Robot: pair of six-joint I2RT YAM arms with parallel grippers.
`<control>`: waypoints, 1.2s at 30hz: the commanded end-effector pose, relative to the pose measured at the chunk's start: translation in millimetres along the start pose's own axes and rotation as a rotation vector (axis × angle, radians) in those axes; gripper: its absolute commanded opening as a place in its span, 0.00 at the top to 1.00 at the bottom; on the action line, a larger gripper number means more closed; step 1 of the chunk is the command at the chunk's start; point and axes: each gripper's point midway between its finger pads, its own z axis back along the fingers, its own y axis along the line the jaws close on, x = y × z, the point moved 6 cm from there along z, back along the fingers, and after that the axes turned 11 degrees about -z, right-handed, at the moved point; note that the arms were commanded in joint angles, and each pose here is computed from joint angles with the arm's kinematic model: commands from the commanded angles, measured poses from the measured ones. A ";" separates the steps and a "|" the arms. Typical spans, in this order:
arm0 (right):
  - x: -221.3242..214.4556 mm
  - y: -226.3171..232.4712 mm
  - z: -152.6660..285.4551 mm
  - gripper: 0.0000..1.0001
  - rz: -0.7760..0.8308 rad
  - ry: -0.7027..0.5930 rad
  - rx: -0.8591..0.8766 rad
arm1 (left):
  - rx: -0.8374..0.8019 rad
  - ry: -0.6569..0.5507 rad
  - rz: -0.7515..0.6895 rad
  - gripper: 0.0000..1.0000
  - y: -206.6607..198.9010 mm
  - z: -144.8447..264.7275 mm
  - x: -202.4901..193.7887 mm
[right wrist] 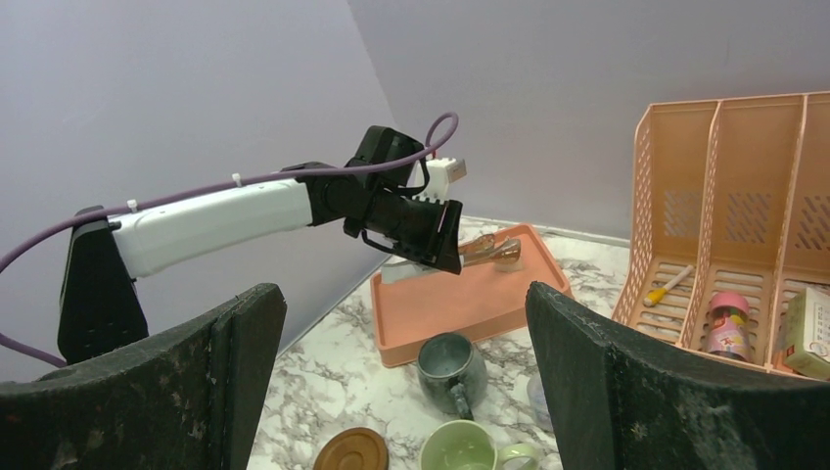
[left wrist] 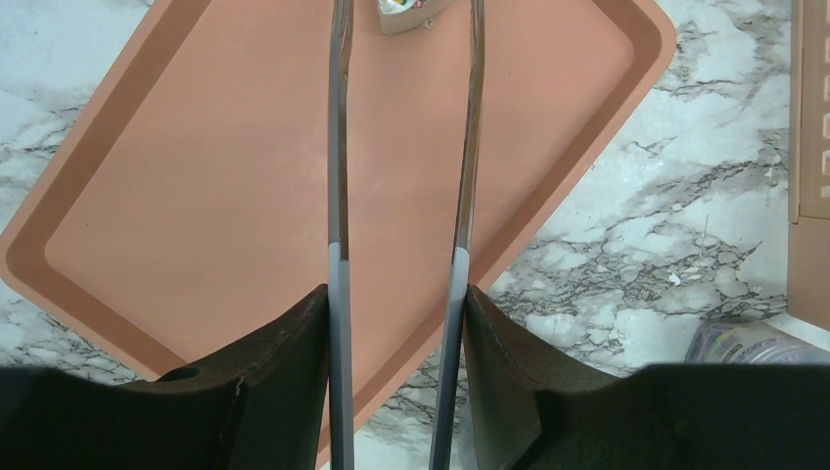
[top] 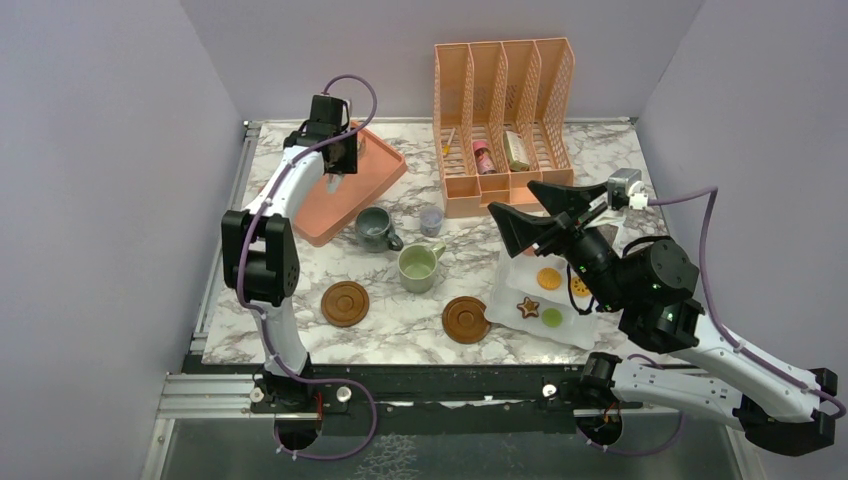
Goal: Serve the afternoon tea
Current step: Move the tray with dessert, then pick up the desert from the tray.
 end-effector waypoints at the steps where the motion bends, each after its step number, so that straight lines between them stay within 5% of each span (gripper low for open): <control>1: 14.3 1.4 2.9 0.01 -0.004 -0.048 -0.006 | 0.016 -0.060 -0.005 0.50 3.9 -1.3 20.3; 19: 14.5 -1.1 7.1 0.02 -0.012 -0.052 -0.013 | 0.017 -0.021 -0.037 0.57 1.4 -20.1 12.5; 36: 13.5 -2.3 10.2 0.01 -0.023 -0.027 -0.024 | 0.014 -0.086 -0.026 0.68 -0.6 36.3 19.6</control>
